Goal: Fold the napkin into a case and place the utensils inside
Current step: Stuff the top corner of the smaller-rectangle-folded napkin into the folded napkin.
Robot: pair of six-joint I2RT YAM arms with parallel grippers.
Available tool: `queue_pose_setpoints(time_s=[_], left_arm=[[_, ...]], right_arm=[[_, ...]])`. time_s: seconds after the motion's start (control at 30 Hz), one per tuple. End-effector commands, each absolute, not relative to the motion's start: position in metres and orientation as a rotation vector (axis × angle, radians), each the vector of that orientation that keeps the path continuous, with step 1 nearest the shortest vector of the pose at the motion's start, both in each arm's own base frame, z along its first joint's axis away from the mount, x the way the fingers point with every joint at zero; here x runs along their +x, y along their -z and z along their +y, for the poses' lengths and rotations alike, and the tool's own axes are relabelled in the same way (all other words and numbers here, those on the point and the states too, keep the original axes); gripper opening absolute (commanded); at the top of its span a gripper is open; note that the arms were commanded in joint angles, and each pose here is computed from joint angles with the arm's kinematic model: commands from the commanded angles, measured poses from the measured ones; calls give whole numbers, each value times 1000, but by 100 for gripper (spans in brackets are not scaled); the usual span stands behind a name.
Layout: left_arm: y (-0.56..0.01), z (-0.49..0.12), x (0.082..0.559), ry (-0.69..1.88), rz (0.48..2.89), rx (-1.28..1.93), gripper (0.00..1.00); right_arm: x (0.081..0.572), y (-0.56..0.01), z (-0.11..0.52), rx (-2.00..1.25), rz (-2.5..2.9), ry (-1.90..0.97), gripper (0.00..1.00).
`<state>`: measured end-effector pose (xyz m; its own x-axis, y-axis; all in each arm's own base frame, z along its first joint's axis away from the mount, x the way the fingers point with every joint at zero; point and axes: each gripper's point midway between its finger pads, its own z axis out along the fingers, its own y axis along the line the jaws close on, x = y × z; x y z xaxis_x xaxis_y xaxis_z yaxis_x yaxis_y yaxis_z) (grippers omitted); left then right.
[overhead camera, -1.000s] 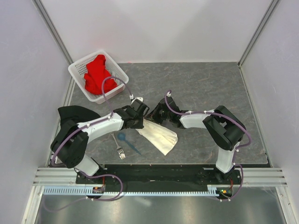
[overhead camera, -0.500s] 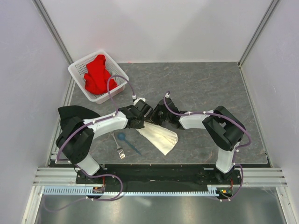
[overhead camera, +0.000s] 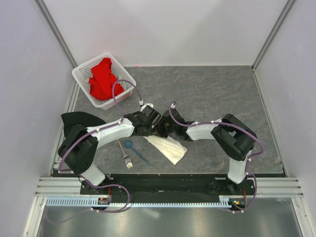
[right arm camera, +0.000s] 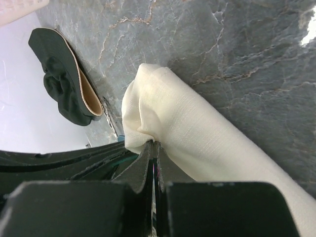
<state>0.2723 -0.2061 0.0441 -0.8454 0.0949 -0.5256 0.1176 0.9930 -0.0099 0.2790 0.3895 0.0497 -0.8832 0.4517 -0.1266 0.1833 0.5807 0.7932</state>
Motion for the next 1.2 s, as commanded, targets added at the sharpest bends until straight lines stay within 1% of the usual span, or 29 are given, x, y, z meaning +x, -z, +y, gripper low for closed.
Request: queue_pose_setpoints(time_s=[0.0, 0.2, 0.37, 0.47, 0.5, 0.53, 0.6, 0.67, 0.77, 0.9, 1.0, 1.03, 1.1, 1.17], left_arm=[[-64, -223, 284, 200, 2499, 76, 2], [-66, -224, 282, 266, 2496, 44, 2], [-77, -219, 288, 280, 2468, 4, 2], [-75, -220, 289, 298, 2488, -14, 2], [-72, -219, 287, 296, 2498, -22, 2], [-70, -218, 287, 295, 2502, -29, 2], [-62, -216, 284, 286, 2525, -37, 2], [-56, -213, 282, 268, 2545, -38, 2], [-50, -208, 278, 252, 2553, -53, 2], [-58, -203, 277, 264, 2521, -77, 2], [-57, -202, 274, 265, 2521, -73, 2], [-57, -202, 273, 272, 2523, -69, 2], [-57, -202, 271, 275, 2528, -69, 2], [-55, -202, 270, 277, 2532, -71, 2]], right_arm=[[277, -41, 402, 528, 2477, -1257, 0], [280, -23, 406, 500, 2427, -1285, 0], [276, -10, 399, 418, 2438, -1159, 0], [275, -10, 397, 267, 2436, -1028, 0], [276, -8, 395, 162, 2454, -931, 0], [272, -9, 400, 75, 2456, -901, 0], [269, -14, 406, -75, 2440, -891, 0], [263, -21, 407, -133, 2420, -932, 0], [263, -31, 404, -154, 2394, -954, 5], [255, -39, 407, -191, 2391, -1082, 9], [254, -45, 405, -183, 2370, -1145, 19], [252, -49, 405, -194, 2361, -1174, 25], [254, -51, 401, -192, 2355, -1187, 29], [254, -54, 400, -210, 2355, -1204, 30]])
